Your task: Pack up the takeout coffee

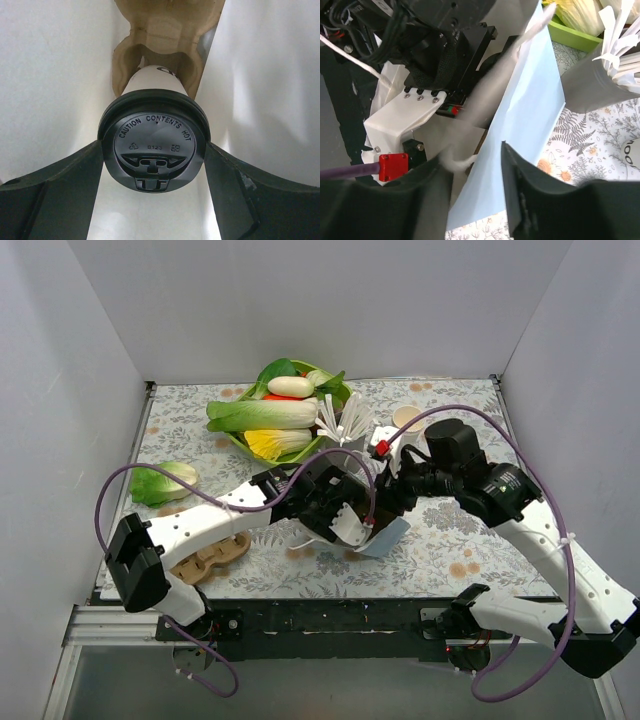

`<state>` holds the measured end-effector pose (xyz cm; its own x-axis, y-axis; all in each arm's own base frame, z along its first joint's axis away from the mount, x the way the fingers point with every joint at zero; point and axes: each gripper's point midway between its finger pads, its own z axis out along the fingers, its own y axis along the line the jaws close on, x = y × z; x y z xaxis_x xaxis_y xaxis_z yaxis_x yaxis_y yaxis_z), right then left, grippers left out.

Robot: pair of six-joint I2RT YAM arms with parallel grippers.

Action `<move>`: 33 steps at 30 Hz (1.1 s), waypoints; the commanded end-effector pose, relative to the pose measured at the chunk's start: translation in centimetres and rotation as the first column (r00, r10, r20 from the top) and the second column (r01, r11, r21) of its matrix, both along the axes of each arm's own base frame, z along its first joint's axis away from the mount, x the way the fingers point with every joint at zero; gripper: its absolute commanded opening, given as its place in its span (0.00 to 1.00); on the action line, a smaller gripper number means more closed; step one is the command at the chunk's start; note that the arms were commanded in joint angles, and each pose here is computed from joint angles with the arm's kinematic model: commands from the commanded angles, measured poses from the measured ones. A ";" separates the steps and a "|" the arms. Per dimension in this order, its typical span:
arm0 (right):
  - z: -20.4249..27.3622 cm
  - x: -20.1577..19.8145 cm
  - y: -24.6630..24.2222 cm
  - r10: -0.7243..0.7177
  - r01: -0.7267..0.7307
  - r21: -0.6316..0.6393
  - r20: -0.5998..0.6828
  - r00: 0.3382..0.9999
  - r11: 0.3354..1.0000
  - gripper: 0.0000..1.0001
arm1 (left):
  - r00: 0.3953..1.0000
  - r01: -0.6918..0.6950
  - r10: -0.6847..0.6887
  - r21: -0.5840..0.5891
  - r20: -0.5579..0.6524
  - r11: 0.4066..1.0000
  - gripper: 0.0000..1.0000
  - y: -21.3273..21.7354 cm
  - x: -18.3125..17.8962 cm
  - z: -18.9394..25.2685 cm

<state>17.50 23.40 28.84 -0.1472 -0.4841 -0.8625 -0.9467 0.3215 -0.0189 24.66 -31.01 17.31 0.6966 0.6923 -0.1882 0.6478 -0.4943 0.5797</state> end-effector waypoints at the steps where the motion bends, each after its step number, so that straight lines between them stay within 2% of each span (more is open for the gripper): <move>1: 2.7 0.7 -1.2 -0.044 0.044 -0.006 0.011 0.999 0.999 0.56 | 1.000 -0.015 0.016 -0.045 0.019 0.999 0.00 -1.1 0.6 1.4; 5: 6.1 1.4 -2.7 -0.110 0.108 0.043 0.045 0.993 0.993 0.74 | 0.998 -0.065 0.064 -0.079 -0.016 0.995 0.00 -1.7 1.0 2.3; 7: 7.6 1.6 -3.4 -0.141 0.137 0.058 0.072 0.987 0.989 0.79 | 0.996 -0.078 0.075 -0.072 -0.038 0.994 0.00 -1.7 0.9 2.3; 12: 7.5 1.8 -5.1 -0.194 0.192 0.028 0.109 0.975 0.981 0.83 | 0.994 -0.100 0.096 -0.069 -0.057 0.993 0.00 -1.9 1.1 1.9; 16: 4.4 2.6 -7.4 -0.275 0.282 -0.048 0.113 0.955 0.958 0.84 | 0.992 -0.112 0.106 -0.085 -0.070 0.990 0.00 -2.0 1.1 1.8; 18: 2.4 2.4 -8.2 -0.288 0.294 -0.085 0.078 0.954 0.952 0.81 | 0.992 -0.113 0.107 -0.087 -0.070 0.990 0.00 -2.0 1.0 1.7; 22: -1.6 1.8 -9.2 -0.337 0.323 -0.139 -0.099 0.936 0.936 0.72 | 0.993 -0.103 0.095 -0.108 -0.074 0.989 0.00 -2.4 0.9 1.8; 25: -5.2 1.6 -9.4 -0.358 0.322 -0.196 -0.198 0.912 0.926 0.61 | 0.994 -0.088 0.081 -0.108 -0.076 0.990 0.00 -2.7 0.9 1.7; 26: -6.2 1.7 -9.4 -0.360 0.313 -0.218 -0.226 0.905 0.924 0.54 | 0.994 -0.081 0.073 -0.111 -0.078 0.990 0.00 -2.8 0.9 1.7; 29: -8.5 1.8 -9.3 -0.362 0.291 -0.263 -0.279 0.889 0.920 0.45 | 0.995 -0.068 0.060 -0.114 -0.075 0.991 0.00 -3.1 0.9 1.6; 33: -9.8 2.2 -8.8 -0.354 0.274 -0.269 -0.322 0.878 0.923 0.40 | 0.996 -0.073 0.066 -0.131 -0.056 0.989 0.00 -3.4 1.3 2.4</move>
<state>19.60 13.72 19.13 -0.5985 -0.5403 -0.5916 -0.7443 0.6481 0.1610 25.49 -33.35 18.15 0.6184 0.7300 -0.2909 0.7266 -0.3901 0.5657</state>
